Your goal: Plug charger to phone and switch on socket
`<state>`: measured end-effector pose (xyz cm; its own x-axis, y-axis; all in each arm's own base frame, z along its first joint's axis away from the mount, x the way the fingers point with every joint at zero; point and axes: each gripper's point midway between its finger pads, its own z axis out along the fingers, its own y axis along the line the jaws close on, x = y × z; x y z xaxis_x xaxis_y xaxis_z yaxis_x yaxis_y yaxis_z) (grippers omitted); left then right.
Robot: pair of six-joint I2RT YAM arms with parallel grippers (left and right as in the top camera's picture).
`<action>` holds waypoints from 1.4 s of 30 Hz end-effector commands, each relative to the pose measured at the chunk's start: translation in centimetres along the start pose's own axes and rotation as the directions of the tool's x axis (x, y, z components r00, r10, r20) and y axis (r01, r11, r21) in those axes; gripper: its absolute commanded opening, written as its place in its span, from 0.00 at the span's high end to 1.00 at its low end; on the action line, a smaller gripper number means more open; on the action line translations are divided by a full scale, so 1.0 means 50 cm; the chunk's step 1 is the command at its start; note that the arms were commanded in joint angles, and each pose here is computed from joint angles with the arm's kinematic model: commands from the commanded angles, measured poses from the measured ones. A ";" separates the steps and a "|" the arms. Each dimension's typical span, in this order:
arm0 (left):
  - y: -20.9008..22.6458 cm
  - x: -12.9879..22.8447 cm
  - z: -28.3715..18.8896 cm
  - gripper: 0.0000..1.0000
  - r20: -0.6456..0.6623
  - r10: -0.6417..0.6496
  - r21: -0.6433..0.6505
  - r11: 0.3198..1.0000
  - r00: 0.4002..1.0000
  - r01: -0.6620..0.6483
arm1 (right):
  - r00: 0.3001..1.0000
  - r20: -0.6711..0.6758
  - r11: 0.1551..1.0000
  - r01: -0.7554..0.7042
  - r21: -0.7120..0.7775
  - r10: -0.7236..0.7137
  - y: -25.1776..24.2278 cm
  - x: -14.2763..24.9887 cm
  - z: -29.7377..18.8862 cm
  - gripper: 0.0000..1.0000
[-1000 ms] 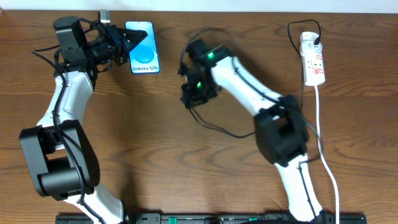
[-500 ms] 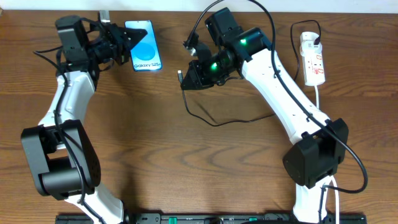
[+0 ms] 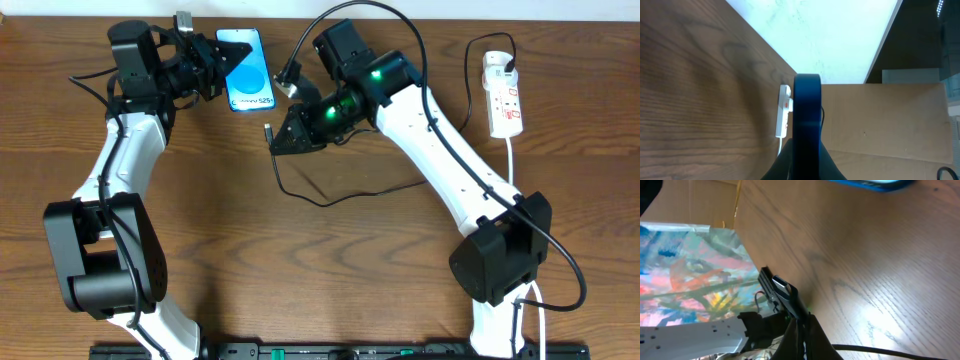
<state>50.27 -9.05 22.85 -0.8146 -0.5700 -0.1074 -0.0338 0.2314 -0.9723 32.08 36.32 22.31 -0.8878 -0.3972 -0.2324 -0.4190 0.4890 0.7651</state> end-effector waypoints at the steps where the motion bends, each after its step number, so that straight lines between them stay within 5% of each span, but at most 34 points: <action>1: -0.019 0.000 -0.002 0.93 -0.008 0.018 0.020 1.000 1.000 -0.018 | 1.000 -0.016 0.999 -0.020 -0.044 0.020 0.014 0.004 0.010 0.99; 42: -0.060 0.016 -0.005 0.93 -0.061 0.110 0.105 0.989 0.992 -0.104 | 0.998 0.018 0.984 -0.055 -0.171 0.059 -0.010 -0.053 0.032 0.99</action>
<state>49.79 -9.79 24.78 -0.8402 -0.5109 -0.1817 0.0815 0.2123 -0.9738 34.80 38.16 21.30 -0.9131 -0.3458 -0.2160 -0.3504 0.3949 0.8493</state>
